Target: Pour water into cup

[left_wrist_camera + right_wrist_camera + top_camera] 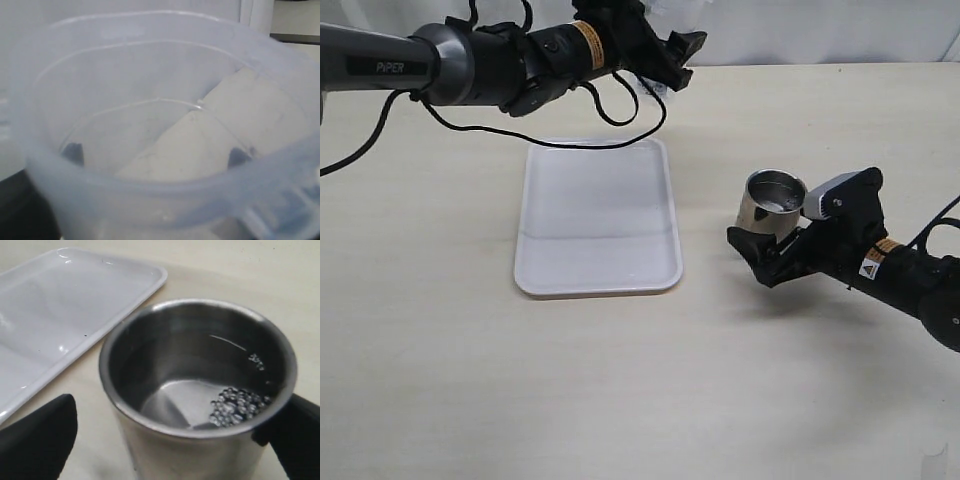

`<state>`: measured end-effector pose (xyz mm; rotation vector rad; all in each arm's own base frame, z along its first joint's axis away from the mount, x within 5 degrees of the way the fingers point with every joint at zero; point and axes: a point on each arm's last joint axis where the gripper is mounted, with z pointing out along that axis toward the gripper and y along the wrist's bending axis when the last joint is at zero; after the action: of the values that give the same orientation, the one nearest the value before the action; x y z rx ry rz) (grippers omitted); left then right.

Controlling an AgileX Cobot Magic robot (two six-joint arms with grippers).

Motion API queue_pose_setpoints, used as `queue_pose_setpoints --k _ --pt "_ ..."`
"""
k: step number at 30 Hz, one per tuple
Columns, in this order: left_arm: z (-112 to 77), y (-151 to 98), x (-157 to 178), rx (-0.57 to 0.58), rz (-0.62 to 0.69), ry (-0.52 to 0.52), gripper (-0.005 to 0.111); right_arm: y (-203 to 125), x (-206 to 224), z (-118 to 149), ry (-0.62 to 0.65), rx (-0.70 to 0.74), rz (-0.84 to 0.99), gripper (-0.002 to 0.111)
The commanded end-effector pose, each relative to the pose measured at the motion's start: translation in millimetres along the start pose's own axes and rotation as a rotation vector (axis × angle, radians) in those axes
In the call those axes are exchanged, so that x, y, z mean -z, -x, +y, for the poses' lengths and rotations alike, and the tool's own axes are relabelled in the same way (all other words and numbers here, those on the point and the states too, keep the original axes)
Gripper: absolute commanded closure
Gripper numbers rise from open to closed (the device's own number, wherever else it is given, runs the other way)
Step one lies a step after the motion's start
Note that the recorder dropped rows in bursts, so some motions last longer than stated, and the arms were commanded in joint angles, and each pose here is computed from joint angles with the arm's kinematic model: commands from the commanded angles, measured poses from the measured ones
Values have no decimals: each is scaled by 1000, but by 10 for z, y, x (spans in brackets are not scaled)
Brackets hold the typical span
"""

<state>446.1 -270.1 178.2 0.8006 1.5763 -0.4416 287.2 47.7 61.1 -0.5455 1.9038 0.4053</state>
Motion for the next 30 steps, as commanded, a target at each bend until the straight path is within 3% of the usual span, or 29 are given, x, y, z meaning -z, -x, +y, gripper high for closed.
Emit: queue_pose_setpoints --k 1,10,18,26,30 --pt "209 53 76 63 -16 5 107 26 -15 -6 11 2 -26 15" --pt "583 -111 242 109 83 -9 107 36 -24 -14 10 4 -30 15" --pt "1100 -132 525 172 105 72 107 40 -24 -17 7 3 -34 15" --pt "1698 -521 1019 279 139 208 107 47 -24 -17 7 3 -42 15" --pt "1910 -708 1258 304 161 275 107 51 -24 -16 8 3 -46 15"
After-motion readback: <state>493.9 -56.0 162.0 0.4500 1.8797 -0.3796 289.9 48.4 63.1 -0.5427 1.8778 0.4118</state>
